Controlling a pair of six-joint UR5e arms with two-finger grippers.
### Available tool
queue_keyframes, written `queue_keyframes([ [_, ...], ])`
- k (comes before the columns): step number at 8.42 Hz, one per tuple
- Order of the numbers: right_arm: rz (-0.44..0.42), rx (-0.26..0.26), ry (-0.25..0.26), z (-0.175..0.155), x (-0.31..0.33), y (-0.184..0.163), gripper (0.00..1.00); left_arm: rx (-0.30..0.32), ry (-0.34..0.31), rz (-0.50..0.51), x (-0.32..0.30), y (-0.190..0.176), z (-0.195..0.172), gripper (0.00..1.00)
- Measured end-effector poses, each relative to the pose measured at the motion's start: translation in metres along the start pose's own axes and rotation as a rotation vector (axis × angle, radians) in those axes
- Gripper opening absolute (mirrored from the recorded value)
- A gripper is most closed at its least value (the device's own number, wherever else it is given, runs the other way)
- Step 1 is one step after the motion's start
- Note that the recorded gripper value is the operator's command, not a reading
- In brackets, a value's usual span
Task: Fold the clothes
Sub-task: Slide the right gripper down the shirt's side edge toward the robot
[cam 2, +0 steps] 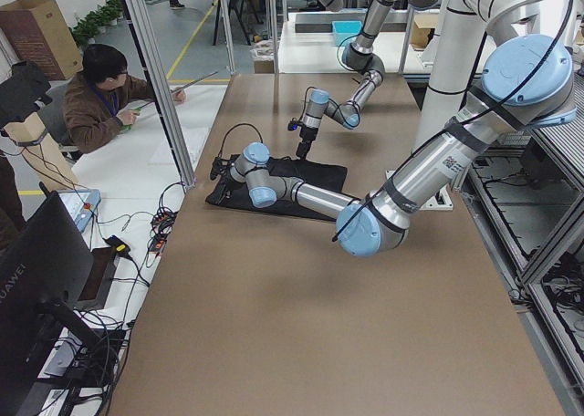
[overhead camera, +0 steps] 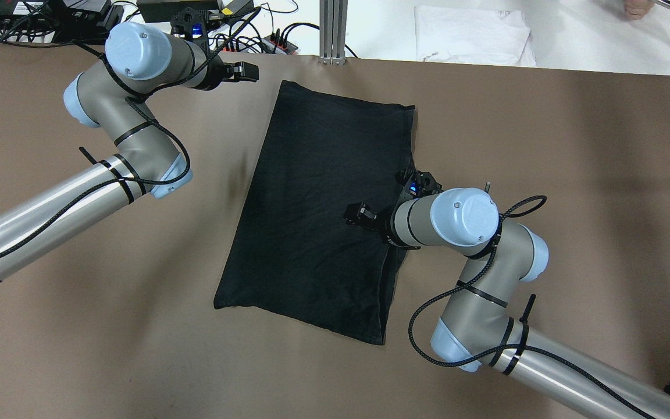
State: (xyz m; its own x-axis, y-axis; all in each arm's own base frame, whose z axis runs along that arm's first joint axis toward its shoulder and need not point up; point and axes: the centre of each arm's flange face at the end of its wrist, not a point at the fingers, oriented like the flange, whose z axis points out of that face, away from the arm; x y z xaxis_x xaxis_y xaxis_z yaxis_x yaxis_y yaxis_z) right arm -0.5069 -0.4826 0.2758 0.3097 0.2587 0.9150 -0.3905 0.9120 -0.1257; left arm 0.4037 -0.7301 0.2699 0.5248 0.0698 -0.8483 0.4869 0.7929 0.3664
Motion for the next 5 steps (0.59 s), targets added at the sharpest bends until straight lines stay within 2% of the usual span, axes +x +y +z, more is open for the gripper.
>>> queue_keyframes([
  [3,0.024,-0.025,0.009,0.010,0.004,0.023,0.94,0.004,-0.001,-0.001,-0.001,-0.003,-0.001,1.00],
  [5,0.034,-0.026,0.038,0.017,0.023,0.026,0.94,0.005,-0.002,-0.001,-0.002,-0.003,-0.001,1.00],
])
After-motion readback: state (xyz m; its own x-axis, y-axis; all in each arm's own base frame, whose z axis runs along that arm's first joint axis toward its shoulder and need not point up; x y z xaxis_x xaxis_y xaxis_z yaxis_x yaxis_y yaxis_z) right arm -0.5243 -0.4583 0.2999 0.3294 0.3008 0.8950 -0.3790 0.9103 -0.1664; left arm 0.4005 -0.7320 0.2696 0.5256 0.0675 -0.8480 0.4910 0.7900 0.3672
